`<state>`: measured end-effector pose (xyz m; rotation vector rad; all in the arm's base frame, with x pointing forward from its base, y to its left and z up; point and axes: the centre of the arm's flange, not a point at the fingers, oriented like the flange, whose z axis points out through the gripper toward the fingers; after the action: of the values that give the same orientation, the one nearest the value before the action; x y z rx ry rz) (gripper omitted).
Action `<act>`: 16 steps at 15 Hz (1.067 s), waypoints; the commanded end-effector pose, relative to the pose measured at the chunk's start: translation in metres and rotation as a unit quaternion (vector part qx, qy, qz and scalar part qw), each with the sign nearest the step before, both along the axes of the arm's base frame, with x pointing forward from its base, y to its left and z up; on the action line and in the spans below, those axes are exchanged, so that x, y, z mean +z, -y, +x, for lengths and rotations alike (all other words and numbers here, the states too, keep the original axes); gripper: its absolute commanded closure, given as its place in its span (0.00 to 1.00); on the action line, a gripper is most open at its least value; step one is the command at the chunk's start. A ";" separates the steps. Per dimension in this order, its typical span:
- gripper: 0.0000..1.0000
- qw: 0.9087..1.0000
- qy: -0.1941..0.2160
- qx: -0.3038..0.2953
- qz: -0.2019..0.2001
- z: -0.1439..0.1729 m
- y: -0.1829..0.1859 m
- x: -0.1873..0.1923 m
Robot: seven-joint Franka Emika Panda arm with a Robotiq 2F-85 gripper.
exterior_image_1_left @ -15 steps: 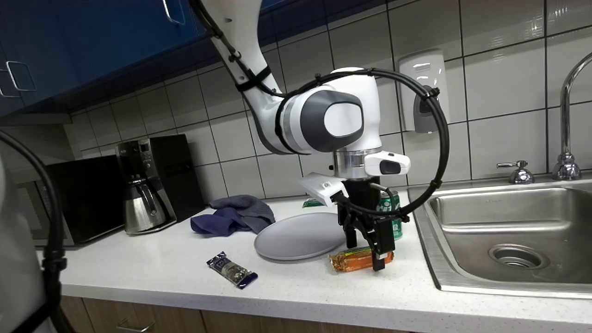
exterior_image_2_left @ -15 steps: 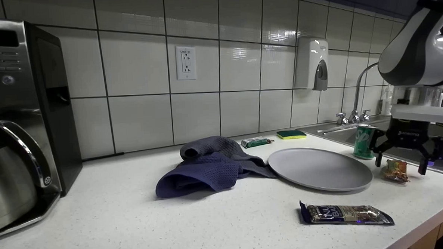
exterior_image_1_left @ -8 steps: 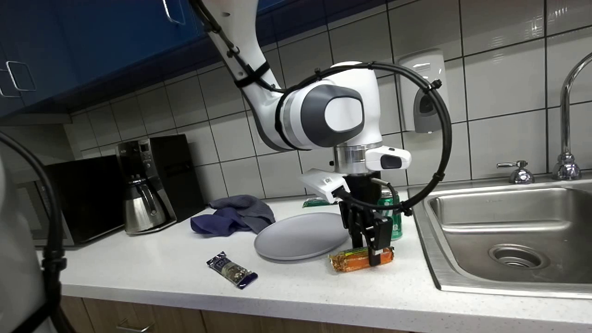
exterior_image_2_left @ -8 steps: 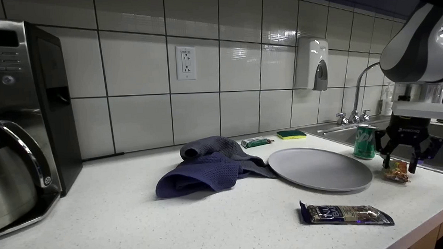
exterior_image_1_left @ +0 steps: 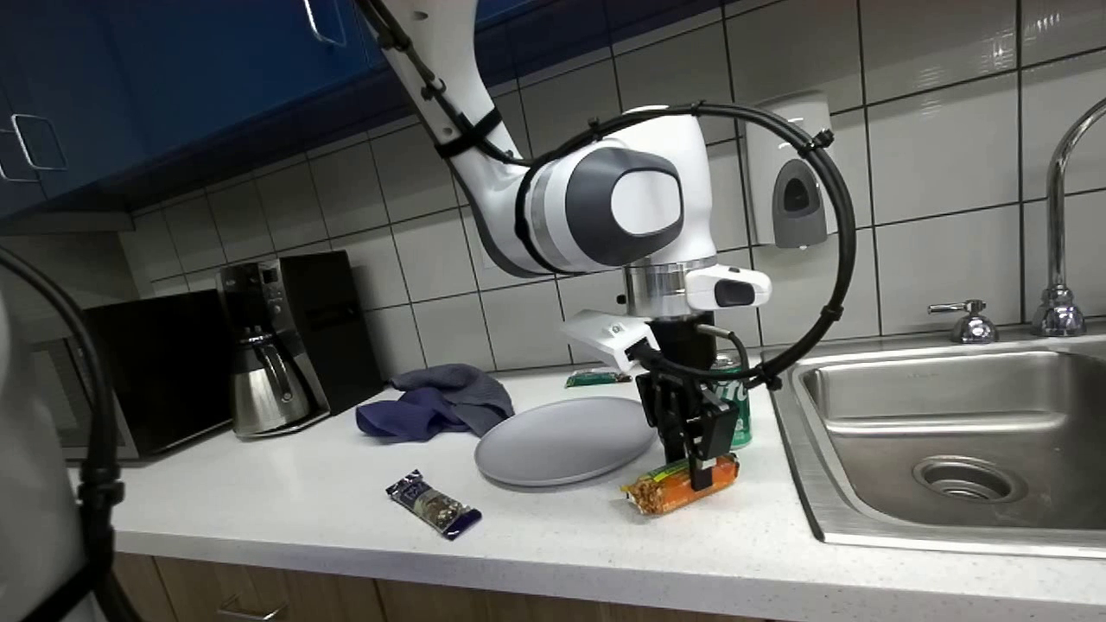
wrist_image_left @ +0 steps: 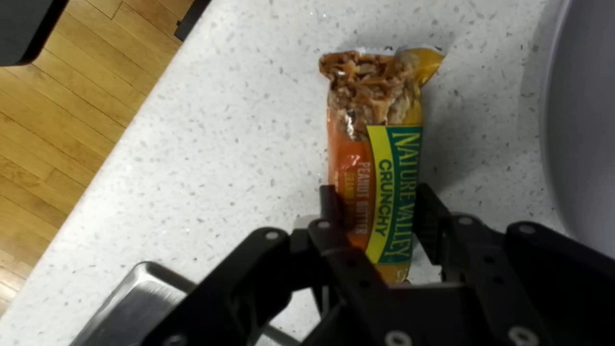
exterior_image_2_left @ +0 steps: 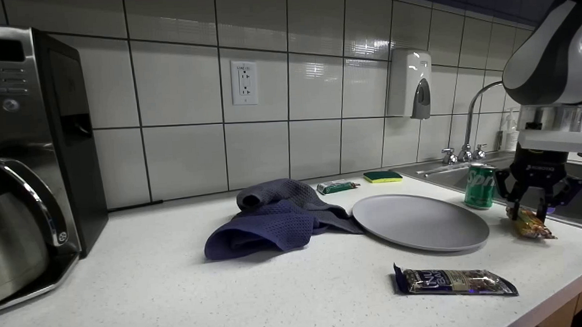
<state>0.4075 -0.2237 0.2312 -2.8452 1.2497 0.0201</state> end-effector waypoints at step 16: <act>0.84 0.998 0.024 0.060 -0.007 0.031 -0.067 0.056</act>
<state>0.4317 -0.1782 0.2728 -2.8928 1.0989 -0.0433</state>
